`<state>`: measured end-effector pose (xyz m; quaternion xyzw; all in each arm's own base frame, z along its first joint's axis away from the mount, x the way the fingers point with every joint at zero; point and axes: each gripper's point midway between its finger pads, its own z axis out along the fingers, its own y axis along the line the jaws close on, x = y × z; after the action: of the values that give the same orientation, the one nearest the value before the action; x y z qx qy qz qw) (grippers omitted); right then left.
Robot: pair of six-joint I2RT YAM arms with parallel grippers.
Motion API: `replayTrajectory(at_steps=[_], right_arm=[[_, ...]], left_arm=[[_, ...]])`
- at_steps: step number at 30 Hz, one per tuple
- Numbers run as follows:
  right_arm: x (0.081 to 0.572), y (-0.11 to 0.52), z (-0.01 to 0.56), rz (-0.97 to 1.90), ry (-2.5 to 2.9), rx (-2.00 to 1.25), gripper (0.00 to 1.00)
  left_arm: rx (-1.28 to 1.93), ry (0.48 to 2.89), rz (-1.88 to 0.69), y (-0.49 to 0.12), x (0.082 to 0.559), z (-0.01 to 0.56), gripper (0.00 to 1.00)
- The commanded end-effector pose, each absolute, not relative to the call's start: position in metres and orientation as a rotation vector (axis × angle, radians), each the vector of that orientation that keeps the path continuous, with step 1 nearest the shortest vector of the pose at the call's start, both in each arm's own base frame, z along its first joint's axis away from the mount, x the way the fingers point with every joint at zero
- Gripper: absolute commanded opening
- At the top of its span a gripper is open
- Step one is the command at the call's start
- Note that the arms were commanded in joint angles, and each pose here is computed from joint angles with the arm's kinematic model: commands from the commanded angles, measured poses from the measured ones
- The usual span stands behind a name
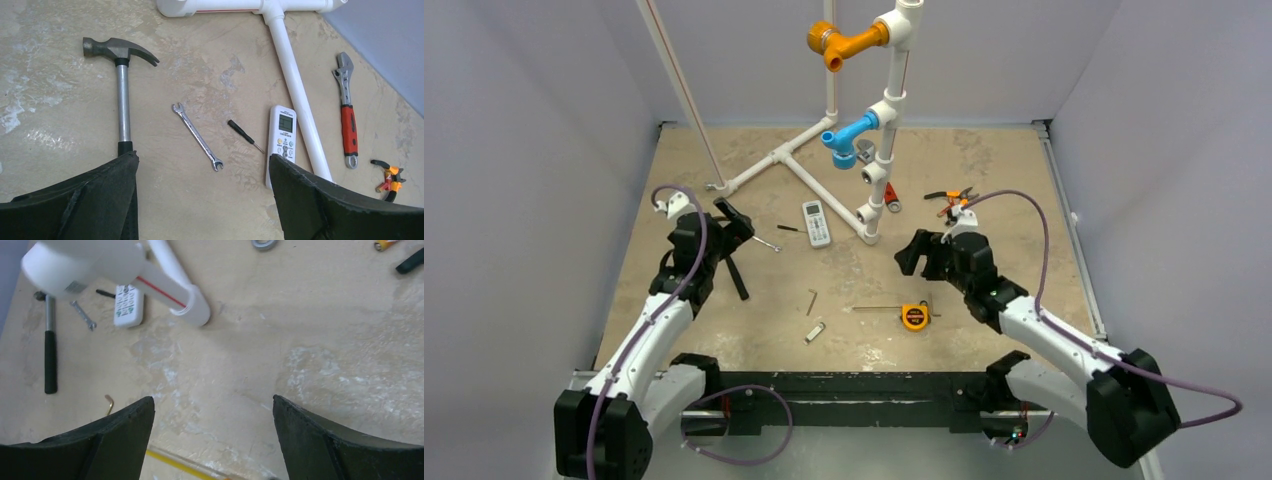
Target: Load the batteries into the remote control
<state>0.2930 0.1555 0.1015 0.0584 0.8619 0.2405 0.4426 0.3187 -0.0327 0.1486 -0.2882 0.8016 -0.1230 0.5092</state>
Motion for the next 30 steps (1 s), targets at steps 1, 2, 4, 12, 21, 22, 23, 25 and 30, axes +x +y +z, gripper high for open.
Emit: replayTrajectory(at_steps=[1, 2, 4, 12, 21, 22, 23, 25, 30], right_arm=[[0.265, 0.160, 0.097, 0.497, 2.105, 0.101, 0.84], [0.257, 0.167, 0.095, 0.502, 2.105, 0.066, 0.84], [0.242, 0.186, 0.097, 0.511, 2.098, -0.026, 0.84], [0.210, 0.278, 0.108, 0.473, 2.027, -0.392, 0.82], [0.249, 0.377, 0.114, 0.453, 2.026, -0.522, 0.81], [0.253, 0.388, 0.116, 0.459, 2.023, -0.533, 0.81], [0.257, 0.396, 0.116, 0.452, 2.023, -0.540, 0.81], [0.266, 0.410, 0.117, 0.433, 2.018, -0.547, 0.81], [0.299, 0.423, 0.112, 0.321, 2.044, -0.488, 0.81]], left_arm=[[-0.581, 1.876, -0.290, -0.039, 0.323, 0.169, 1.00], [-0.563, 1.875, -0.287, -0.042, 0.323, 0.169, 1.00], [-0.519, 1.880, -0.283, -0.048, 0.324, 0.165, 1.00], [-0.410, 1.849, -0.284, -0.056, 0.330, 0.156, 0.99], [-0.459, 1.824, -0.246, -0.038, 0.327, 0.155, 1.00], [-0.481, 1.823, -0.225, -0.033, 0.325, 0.154, 1.00], [-0.502, 1.823, -0.204, -0.029, 0.324, 0.152, 1.00], [-0.537, 1.824, -0.164, -0.021, 0.322, 0.150, 1.00], [-0.587, 1.840, -0.105, -0.011, 0.318, 0.146, 1.00]])
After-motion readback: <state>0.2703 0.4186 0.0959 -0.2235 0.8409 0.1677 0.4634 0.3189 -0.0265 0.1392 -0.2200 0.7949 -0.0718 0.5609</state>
